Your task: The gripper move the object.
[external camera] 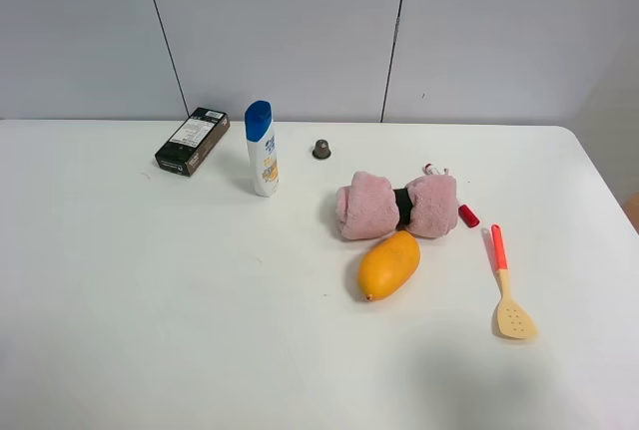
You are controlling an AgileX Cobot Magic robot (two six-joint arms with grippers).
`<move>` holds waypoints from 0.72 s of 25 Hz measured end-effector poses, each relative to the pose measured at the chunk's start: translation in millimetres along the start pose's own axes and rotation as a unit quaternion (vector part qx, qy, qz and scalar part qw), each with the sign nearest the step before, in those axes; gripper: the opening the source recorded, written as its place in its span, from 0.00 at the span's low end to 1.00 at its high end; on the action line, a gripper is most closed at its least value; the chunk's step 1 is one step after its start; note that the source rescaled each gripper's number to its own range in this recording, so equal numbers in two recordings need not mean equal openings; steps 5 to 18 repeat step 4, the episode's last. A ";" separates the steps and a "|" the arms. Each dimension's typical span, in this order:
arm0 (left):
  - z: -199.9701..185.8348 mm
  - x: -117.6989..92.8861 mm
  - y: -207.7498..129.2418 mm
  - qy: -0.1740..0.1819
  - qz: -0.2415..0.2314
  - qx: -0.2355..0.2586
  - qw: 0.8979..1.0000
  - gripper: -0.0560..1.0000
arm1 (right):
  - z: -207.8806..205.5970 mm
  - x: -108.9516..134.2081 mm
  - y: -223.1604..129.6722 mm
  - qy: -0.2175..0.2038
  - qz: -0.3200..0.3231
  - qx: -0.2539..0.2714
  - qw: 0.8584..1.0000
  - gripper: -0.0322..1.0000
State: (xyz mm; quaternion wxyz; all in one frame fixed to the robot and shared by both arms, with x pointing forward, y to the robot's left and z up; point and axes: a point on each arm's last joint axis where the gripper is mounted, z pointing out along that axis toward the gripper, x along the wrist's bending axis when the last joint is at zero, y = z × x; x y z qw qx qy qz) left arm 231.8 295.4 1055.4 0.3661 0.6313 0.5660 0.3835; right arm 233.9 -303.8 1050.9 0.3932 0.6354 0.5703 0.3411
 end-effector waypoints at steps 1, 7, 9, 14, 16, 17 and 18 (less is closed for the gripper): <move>0.0 0.0 0.0 0.000 0.000 0.000 1.000 1.00 | 0.0 0.0 0.0 0.000 0.000 0.000 1.000 1.00; 0.0 0.1 0.0 0.000 0.000 0.000 1.000 1.00 | 0.0 0.0 0.0 0.000 0.000 0.000 1.000 1.00; 0.0 0.1 0.0 0.000 0.000 0.000 1.000 1.00 | 0.0 0.0 0.0 0.000 0.000 0.000 1.000 1.00; 0.0 0.1 0.0 0.000 0.000 0.000 1.000 1.00 | 0.0 0.0 0.0 0.000 0.000 0.000 1.000 1.00; 0.0 0.1 0.0 0.000 0.000 0.000 1.000 1.00 | 0.0 0.0 0.0 0.000 0.000 0.000 1.000 1.00; 0.0 0.1 0.0 0.000 0.000 0.000 1.000 1.00 | 0.0 0.0 0.0 0.000 0.000 0.000 1.000 1.00; 0.0 0.1 0.0 0.000 0.000 0.000 1.000 1.00 | 0.0 0.0 0.0 0.000 0.000 0.000 1.000 1.00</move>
